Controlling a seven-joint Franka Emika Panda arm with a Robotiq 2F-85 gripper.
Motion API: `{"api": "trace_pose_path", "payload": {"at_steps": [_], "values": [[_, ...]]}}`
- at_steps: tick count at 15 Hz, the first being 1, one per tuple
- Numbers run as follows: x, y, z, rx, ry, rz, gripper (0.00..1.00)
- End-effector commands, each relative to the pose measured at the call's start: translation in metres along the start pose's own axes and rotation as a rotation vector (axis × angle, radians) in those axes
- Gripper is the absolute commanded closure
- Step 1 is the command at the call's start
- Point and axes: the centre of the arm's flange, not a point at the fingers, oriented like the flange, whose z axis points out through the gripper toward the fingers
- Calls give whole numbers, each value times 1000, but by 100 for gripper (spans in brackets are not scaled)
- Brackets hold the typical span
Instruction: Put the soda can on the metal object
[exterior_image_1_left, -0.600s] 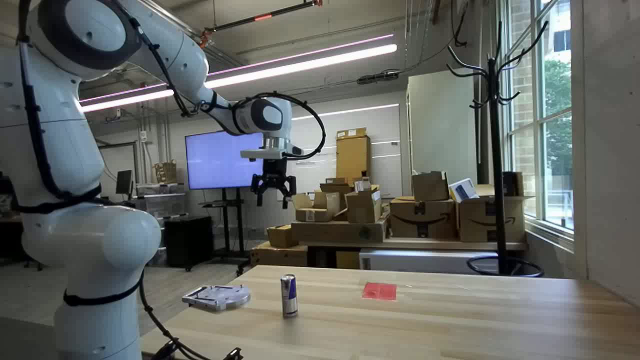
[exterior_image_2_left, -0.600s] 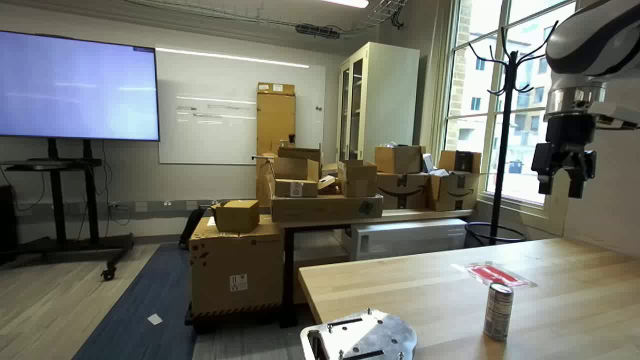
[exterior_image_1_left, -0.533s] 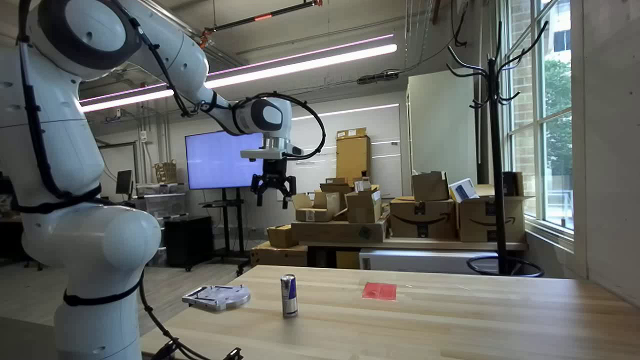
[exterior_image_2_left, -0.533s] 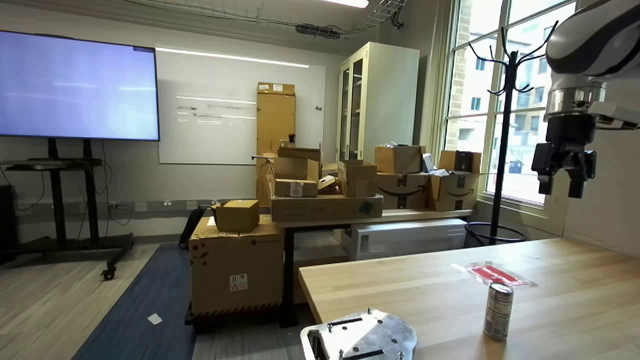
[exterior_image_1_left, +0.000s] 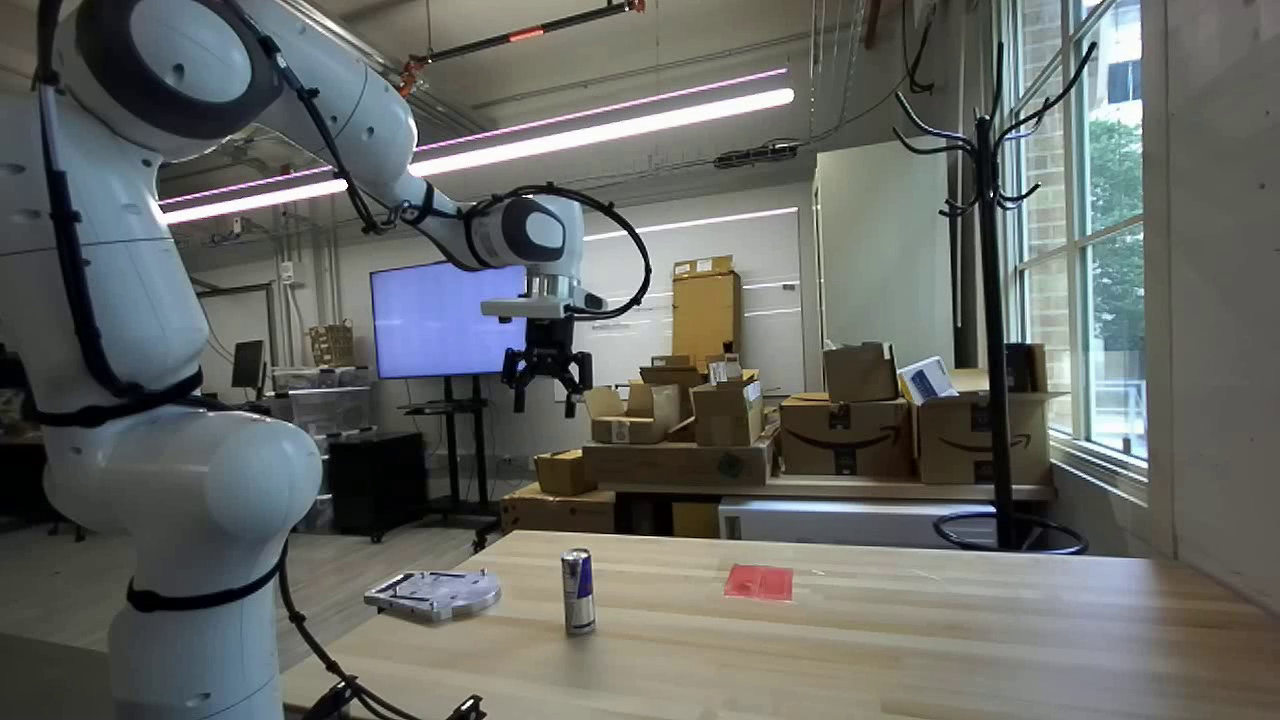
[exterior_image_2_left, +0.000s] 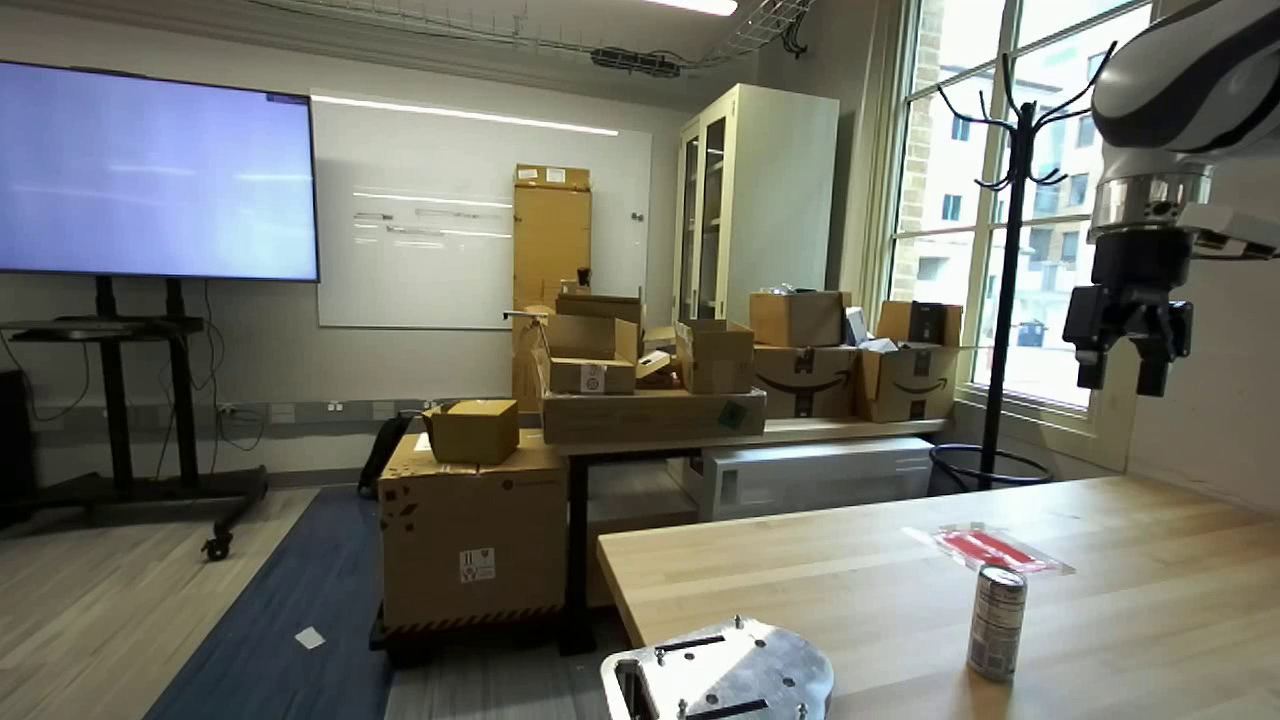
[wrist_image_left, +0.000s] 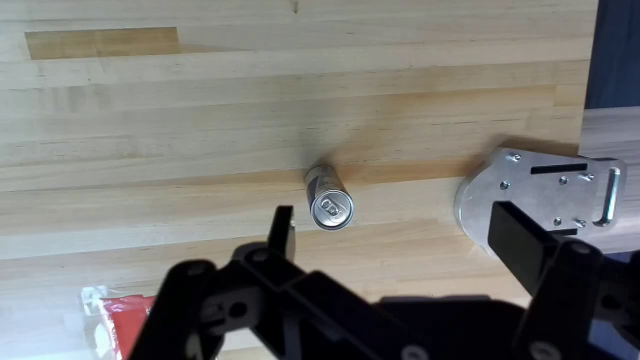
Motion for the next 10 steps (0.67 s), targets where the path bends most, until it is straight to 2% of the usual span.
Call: {"api": "trace_pose_path", "payload": {"at_steps": [1,5,8,10], "values": [[0,0,0,0,0,0,0],[10,-12,-3,-46,14,-3,0],[25,-23,-3,-164,60,-5,0],[36,-28,-1,-241,120,-37,0]]}}
